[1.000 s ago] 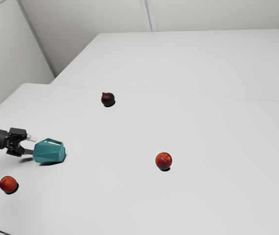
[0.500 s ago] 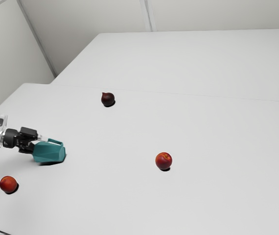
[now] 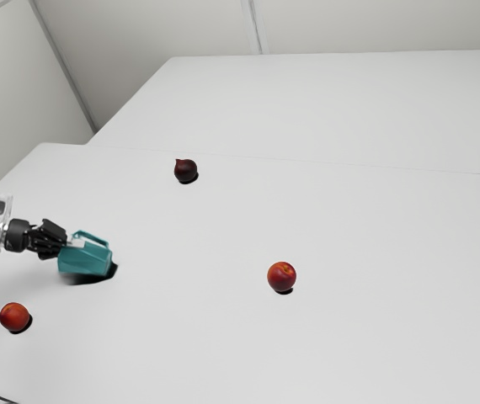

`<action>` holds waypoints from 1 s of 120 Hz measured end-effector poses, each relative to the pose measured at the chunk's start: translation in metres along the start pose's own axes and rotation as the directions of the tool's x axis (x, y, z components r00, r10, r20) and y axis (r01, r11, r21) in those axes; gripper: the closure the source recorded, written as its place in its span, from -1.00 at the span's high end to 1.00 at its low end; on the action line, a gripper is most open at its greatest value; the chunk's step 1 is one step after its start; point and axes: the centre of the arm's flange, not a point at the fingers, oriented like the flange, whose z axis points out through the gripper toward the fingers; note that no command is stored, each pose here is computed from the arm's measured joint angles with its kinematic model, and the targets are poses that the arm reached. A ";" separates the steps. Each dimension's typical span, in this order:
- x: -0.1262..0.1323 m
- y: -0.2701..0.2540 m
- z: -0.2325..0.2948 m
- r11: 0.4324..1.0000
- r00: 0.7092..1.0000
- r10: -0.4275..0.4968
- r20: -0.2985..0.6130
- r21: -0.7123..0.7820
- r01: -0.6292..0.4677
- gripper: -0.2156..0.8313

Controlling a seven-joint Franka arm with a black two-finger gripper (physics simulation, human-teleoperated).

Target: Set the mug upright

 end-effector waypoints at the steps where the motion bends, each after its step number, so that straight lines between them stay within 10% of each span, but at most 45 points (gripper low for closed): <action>1: 0.000 0.001 0.000 1.000 1.000 0.002 0.000 -0.001 -0.002 -0.84; 32: 0.062 0.095 0.023 0.973 0.971 0.222 0.091 0.050 -0.227 -0.89; 54: 0.142 0.183 0.071 0.770 0.800 0.411 0.438 0.303 -0.562 -0.89; 72: 0.163 0.207 0.123 0.567 0.680 0.395 0.617 0.419 -0.709 -0.89; 120: 0.167 0.185 0.195 0.451 0.707 0.286 0.646 0.561 -0.695 -0.89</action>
